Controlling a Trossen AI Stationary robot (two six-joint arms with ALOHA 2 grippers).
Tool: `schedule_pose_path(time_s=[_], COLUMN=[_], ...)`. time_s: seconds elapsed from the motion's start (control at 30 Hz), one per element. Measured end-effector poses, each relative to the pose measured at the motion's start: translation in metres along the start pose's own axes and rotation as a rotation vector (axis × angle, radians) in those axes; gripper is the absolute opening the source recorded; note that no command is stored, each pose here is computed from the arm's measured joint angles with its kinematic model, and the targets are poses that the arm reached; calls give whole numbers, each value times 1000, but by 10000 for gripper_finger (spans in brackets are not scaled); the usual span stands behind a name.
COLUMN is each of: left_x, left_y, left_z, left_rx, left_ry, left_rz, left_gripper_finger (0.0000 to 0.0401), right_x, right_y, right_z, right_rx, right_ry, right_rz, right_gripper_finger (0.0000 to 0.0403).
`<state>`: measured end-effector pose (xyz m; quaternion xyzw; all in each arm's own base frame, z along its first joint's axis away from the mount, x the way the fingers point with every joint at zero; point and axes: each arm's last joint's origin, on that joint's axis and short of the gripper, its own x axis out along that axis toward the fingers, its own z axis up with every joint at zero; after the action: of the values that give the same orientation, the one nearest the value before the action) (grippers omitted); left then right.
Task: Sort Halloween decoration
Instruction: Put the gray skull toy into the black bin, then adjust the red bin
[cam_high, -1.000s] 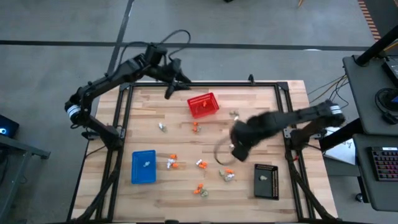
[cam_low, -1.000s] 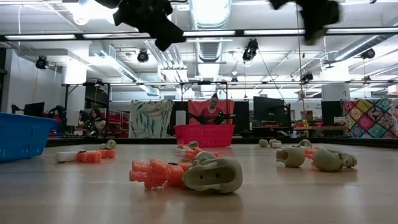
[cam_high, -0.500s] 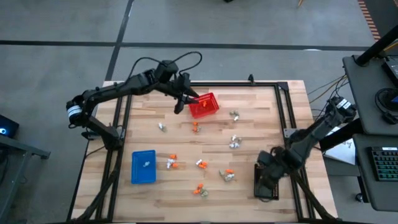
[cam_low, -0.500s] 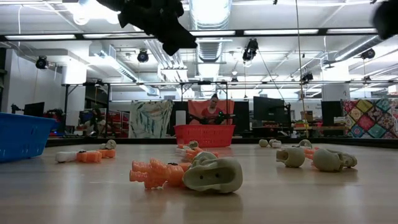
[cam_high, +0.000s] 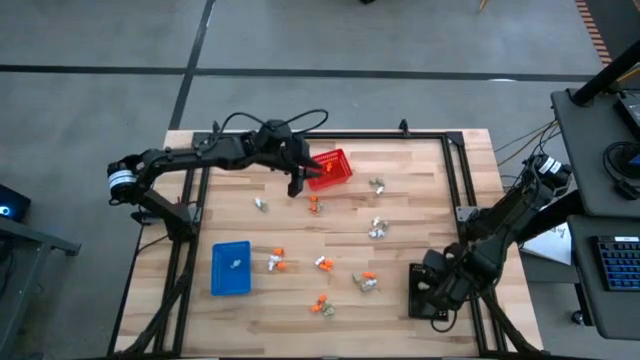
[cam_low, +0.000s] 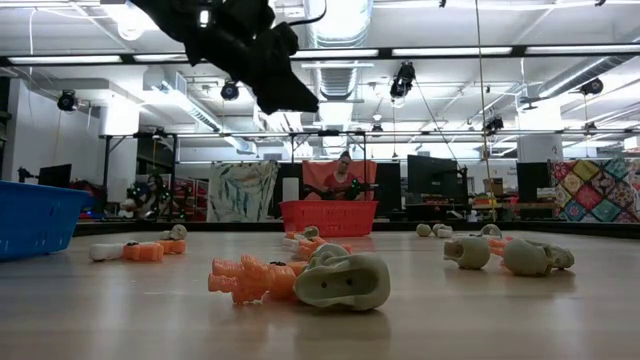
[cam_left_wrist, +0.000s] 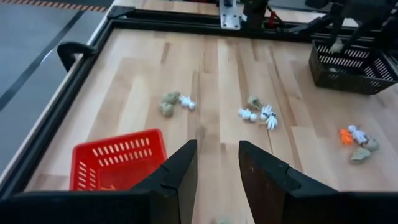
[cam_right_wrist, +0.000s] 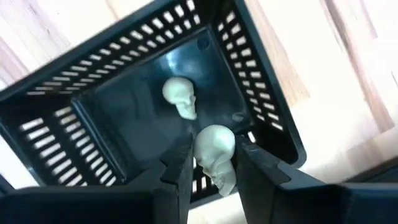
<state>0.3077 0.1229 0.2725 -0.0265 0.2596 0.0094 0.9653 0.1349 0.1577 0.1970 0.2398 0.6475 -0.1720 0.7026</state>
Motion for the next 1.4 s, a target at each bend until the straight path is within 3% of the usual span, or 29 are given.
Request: schedule_pose_path(time_s=[0.27,0.47,0.57,0.77,0.87,1.23,1.4], left_x=[1,1,1,6,21,92,111], left_y=[0,3,3,2,1,6,14], left_z=[-2,0,1,0,-7,-41,-46], left_rx=[-2,10,67,76,57,2,41], left_ry=[-1,-12,-14,-30,-6,188,328], left_rz=[1,123,123,86,59,4,57], left_gripper_finger=[100,101,102,48,8,1,0], right_x=[1,-4,-8,-12,-13,-13,-13], right_y=[-1,1,3,4,4,1,1], right_z=[0,3,8,19,25,35,35], right_rx=[26,33,37,18,6,0,0], right_ry=[-3,-56,-99,-121,-128,-134,-134], right_rz=[-5,10,22,25,25,12,13], right_gripper_finger=[154,179,182,175,171,166,166])
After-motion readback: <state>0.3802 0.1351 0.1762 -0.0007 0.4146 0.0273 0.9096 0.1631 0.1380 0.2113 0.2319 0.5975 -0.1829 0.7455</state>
